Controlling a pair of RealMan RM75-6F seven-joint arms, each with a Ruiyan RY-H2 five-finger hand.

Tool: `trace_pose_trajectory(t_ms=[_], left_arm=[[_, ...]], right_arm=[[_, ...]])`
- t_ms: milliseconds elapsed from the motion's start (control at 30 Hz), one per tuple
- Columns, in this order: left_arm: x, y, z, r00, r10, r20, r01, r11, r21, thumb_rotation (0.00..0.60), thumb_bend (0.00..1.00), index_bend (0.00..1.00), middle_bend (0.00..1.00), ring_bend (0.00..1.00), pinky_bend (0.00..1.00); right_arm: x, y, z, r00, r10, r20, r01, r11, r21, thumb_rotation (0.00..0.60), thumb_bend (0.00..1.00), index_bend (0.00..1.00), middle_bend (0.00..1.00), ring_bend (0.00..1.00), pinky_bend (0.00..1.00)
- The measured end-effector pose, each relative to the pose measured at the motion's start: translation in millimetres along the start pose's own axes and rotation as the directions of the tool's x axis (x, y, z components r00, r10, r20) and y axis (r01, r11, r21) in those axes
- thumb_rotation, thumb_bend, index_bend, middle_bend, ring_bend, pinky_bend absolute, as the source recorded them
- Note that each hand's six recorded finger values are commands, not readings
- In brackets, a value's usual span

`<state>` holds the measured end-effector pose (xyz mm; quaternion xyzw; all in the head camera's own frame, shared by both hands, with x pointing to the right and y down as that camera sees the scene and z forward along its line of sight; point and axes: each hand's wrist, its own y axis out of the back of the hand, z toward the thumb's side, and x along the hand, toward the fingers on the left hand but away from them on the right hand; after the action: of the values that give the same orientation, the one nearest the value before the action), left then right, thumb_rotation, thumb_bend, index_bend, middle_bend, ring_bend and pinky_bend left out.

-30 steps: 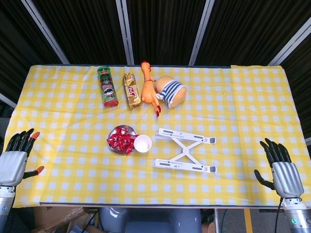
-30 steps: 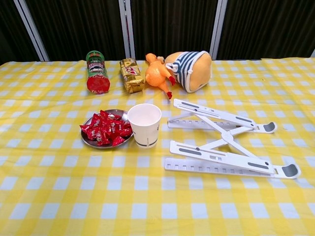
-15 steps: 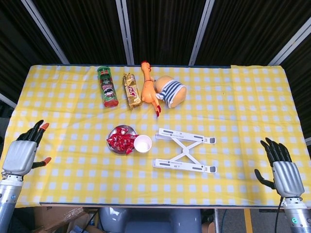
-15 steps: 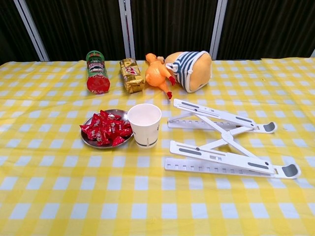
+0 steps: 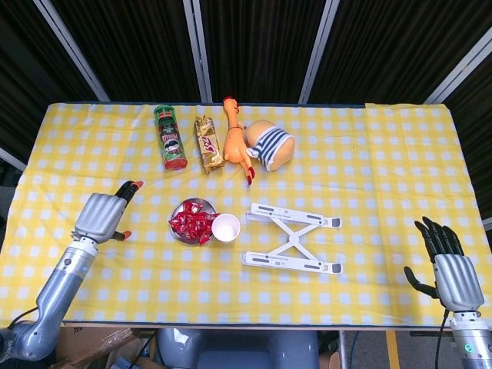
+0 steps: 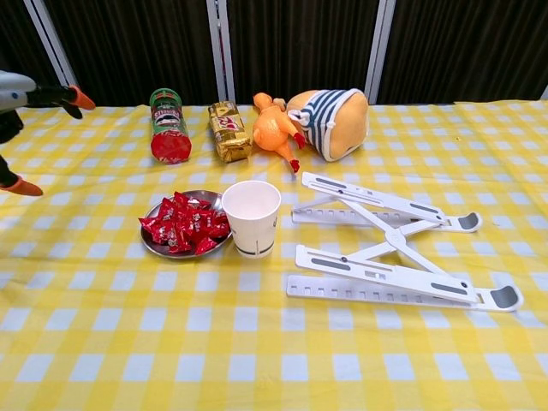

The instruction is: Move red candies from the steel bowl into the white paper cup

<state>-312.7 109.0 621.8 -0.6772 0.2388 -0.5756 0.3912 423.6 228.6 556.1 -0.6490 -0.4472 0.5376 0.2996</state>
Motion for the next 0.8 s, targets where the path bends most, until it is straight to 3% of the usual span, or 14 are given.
trace_pose_trajectory(t_ms=[367, 800], left_arm=[[36.2, -29.5, 61.1, 0.988, -0.146, 0.049, 0.143, 0.988, 0.064, 0.600, 0.16, 0.14, 0.14, 0.83, 0.87], [67.1, -53.4, 115.3, 0.979, -0.192, 0.066, 0.184, 0.977, 0.110, 0.600, 0.18, 0.19, 0.16, 0.83, 0.87]], right_arm=[[-1.8, 2.0, 0.5, 1.000, 0.003, 0.000, -0.003, 1.000, -0.031, 0.600, 0.41, 0.00, 0.00, 0.00, 0.00], [-2.9, 5.3, 0.4, 1.000, 0.001, 0.000, -0.001, 0.998, -0.062, 0.600, 0.41, 0.00, 0.00, 0.00, 0.00]])
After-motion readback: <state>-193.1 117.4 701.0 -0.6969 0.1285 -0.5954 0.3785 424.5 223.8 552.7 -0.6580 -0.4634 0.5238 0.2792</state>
